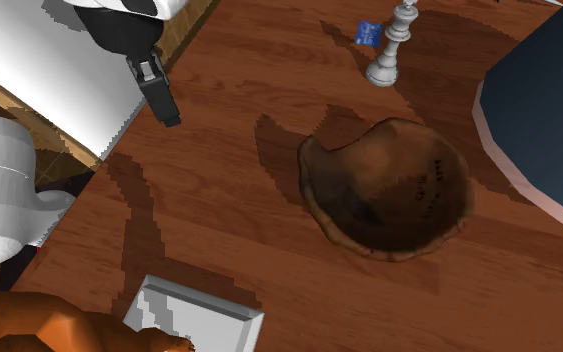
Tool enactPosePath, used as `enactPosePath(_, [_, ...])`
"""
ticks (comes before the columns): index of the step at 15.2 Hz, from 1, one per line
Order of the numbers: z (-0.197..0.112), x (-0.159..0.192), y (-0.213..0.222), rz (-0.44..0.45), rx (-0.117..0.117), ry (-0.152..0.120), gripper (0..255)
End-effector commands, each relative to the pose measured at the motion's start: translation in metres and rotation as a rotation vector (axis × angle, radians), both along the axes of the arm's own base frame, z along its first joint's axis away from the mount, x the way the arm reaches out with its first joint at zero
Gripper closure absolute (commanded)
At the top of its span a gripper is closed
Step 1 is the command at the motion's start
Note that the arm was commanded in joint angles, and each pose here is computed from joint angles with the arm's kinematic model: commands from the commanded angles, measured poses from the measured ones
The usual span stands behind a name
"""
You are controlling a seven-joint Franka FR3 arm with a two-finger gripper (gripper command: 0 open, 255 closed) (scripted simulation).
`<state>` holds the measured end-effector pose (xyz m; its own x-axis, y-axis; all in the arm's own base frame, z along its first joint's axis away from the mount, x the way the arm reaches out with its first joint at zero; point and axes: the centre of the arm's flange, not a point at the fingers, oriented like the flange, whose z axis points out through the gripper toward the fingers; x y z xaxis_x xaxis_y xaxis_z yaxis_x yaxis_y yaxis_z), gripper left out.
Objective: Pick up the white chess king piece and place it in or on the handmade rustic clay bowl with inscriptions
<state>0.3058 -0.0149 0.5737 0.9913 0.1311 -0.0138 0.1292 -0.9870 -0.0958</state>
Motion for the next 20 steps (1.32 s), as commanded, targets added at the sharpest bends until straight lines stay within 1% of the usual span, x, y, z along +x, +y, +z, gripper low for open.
enactPosePath(1, [0.0,0.0,0.0,0.0,0.0,0.0,0])
enactPosePath(11, [-0.012,0.106,-0.006,-0.001,0.04,-0.164,0])
enactPosePath(20, [-0.008,0.202,-0.011,-0.003,0.075,-0.313,0])
